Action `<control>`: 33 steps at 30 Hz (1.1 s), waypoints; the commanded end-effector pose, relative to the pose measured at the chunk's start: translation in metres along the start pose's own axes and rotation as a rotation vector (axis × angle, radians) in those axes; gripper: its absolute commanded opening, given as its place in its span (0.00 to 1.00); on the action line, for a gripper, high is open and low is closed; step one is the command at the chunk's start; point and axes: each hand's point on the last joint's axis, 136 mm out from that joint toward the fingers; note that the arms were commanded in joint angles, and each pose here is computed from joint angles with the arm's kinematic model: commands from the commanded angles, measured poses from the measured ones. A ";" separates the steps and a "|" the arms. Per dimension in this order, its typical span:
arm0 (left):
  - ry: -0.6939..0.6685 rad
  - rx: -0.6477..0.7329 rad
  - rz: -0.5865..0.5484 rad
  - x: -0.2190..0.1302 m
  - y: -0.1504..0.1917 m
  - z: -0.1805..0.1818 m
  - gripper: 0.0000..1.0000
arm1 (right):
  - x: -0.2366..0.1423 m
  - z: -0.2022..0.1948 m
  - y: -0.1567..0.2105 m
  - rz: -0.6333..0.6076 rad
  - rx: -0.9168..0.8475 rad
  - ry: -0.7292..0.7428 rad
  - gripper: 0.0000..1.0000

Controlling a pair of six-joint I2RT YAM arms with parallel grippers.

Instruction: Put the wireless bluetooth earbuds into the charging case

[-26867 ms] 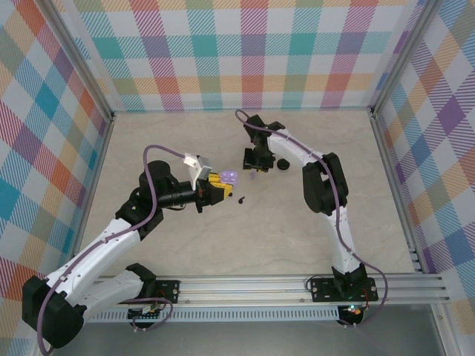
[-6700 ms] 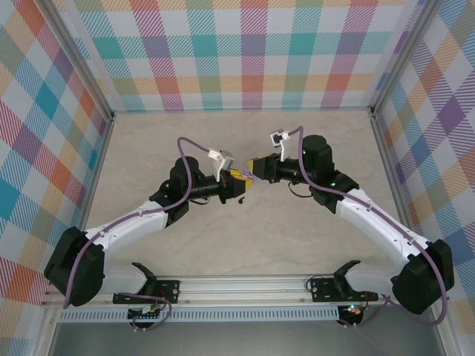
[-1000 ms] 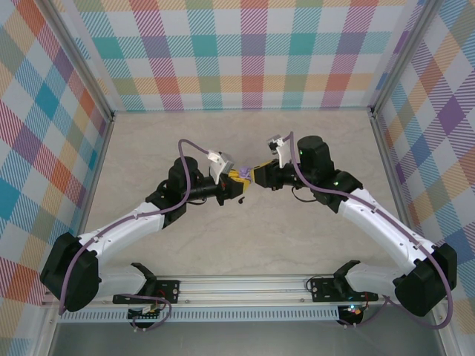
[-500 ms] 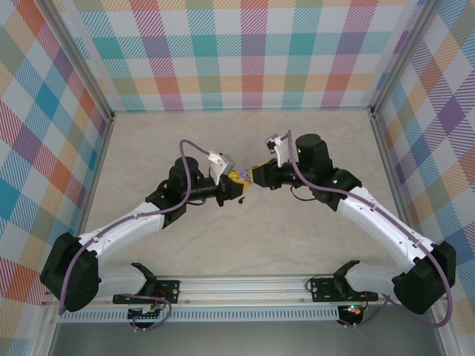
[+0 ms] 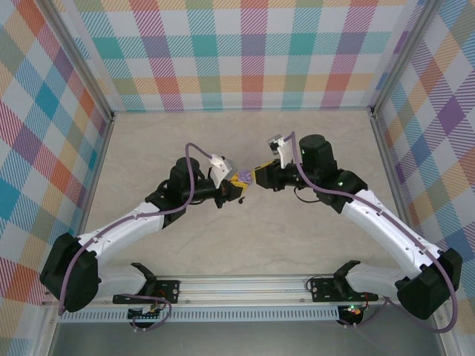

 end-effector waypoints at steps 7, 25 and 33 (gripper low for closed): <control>-0.027 0.173 -0.041 -0.005 -0.025 0.000 0.20 | -0.011 0.012 -0.005 -0.003 -0.052 -0.016 0.28; 0.033 0.174 -0.037 -0.006 -0.026 -0.010 0.20 | 0.000 0.010 -0.003 0.017 -0.037 -0.039 0.28; 0.037 0.170 -0.039 -0.006 -0.027 -0.011 0.20 | 0.005 0.007 -0.002 0.027 -0.028 -0.036 0.28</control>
Point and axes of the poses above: each hand's point on the last joint's axis, 136 mm out from that joint toward the fingers, its own x axis out along the fingers, its own z axis along the line the jaws close on, y = z × x, and after that the axes turned 3 degrees about x, right-handed
